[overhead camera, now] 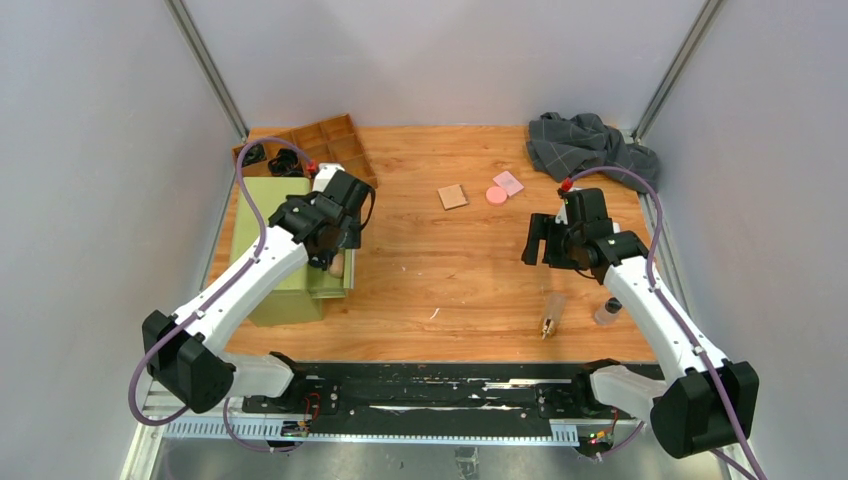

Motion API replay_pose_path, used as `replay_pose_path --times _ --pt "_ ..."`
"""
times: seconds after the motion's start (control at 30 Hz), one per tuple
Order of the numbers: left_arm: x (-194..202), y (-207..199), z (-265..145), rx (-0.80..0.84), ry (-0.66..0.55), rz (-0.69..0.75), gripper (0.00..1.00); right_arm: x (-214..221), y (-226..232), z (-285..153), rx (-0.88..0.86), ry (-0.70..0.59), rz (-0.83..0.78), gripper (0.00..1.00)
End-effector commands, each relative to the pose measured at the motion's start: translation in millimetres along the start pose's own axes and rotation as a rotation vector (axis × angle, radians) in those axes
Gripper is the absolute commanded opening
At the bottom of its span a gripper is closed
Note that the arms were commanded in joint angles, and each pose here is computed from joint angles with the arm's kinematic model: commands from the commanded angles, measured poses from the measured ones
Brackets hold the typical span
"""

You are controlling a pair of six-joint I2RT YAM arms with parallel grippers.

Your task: Organize the makeup

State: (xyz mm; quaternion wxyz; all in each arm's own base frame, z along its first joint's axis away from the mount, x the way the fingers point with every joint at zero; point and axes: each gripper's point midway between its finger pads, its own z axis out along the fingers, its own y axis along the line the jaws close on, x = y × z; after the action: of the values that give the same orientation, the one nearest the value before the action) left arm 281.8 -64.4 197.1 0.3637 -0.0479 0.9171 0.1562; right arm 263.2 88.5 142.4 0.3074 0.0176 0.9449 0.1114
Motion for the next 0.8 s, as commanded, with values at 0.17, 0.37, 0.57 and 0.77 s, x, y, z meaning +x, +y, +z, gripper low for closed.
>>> replay_pose_path --times 0.17,0.37,0.57,0.77 --pt "-31 -5 -26 0.091 -0.091 -0.023 0.99 -2 -1 -3 -0.002 -0.020 0.026 0.79" --pt "-42 -68 -65 0.262 -0.174 0.124 0.99 -1 1 3 -0.014 -0.014 0.043 0.79" --pt "-48 -153 -63 0.433 -0.158 0.190 0.98 -5 10 6 -0.056 -0.016 0.072 0.78" --pt "-84 -228 -33 0.419 -0.142 0.166 0.98 -5 8 0 -0.044 -0.031 0.062 0.78"
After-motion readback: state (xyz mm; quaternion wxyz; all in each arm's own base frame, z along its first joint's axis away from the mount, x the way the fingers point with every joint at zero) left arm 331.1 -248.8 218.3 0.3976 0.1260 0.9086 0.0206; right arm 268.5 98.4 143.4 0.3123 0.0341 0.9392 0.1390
